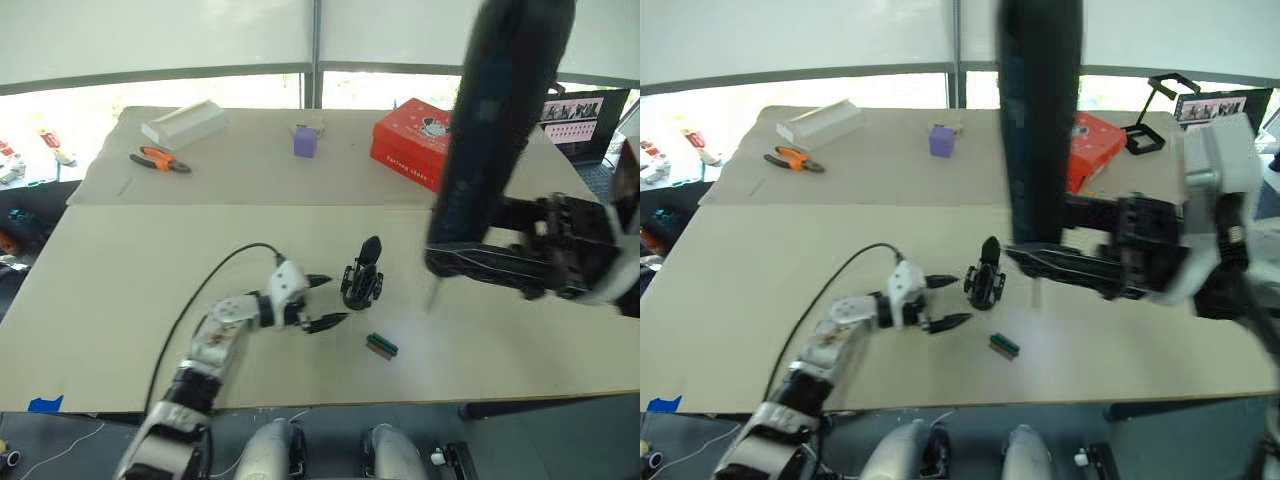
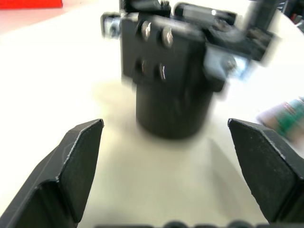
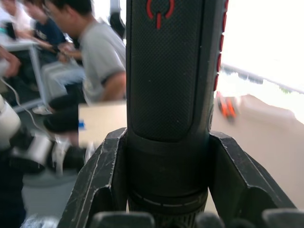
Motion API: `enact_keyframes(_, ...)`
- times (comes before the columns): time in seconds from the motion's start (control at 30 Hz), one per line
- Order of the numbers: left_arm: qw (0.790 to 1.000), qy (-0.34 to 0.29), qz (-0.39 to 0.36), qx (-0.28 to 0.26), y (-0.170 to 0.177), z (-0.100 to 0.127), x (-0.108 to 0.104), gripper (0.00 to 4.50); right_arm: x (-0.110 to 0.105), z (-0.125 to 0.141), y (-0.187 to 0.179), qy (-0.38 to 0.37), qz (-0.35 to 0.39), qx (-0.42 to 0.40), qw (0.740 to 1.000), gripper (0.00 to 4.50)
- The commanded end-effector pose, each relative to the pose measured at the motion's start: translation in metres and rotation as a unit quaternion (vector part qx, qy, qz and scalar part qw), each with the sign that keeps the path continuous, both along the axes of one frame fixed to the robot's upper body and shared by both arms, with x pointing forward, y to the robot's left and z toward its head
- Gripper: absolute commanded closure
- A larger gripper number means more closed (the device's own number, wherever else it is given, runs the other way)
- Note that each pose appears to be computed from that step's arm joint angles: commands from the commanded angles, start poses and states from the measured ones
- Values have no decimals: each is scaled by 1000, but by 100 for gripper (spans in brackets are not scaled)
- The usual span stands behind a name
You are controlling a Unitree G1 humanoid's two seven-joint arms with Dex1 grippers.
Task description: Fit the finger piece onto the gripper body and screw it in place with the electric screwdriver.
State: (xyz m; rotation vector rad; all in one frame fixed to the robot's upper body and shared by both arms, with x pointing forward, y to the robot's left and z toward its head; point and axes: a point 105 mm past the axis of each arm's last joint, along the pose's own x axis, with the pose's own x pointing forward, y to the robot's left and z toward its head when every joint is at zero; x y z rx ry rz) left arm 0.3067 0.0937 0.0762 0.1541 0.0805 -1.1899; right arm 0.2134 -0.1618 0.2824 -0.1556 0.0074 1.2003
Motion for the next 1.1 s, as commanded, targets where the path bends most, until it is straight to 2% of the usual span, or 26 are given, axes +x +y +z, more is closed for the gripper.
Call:
enact_keyframes(0.03, 999, -30, -16, -27, 44, 29, -17, 5, 14, -18, -59, 81, -106, -68, 989, 259)
enact_keyframes(0.1, 999, -18, -31, -27, 62, 34, -29, 5, 19, -38, -84, 136, -151, -120, 972, 259)
enact_keyframes(0.2, 1000, 2, 4, -21, 87, 38, -34, 5, 27, -80, -121, 222, -231, -240, 916, 259)
enact_keyframes(0.23, 1000, 7, 12, -17, 92, 38, -35, 5, 26, -89, -130, 248, -246, -261, 900, 259)
enact_keyframes(0.37, 999, 14, 51, 5, 117, 38, -45, 5, 46, -130, -161, 283, -301, -285, 865, 259)
enact_keyframes(0.6, 994, 56, 93, 13, 136, 34, -55, 5, 72, -159, -178, 299, -313, -327, 840, 259)
enact_keyframes(0.73, 993, 24, 110, 19, 139, 36, -55, 5, 82, -166, -182, 293, -316, -333, 839, 259)
enact_keyframes(0.8, 993, 7, 117, 16, 140, 38, -53, 0, 84, -165, -180, 287, -310, -328, 845, 154)
enact_keyframes(0.93, 991, -16, 130, 25, 145, 41, -51, 0, 86, -161, -182, 277, -314, -322, 849, 17)
enact_keyframes(1.03, 989, -36, 142, 36, 147, 44, -47, 0, 83, -150, -188, 258, -318, -323, 853, 4)
enact_keyframes(1.1, 987, -45, 150, 43, 151, 46, -45, 0, 78, -136, -188, 229, -303, -321, 868, 4)
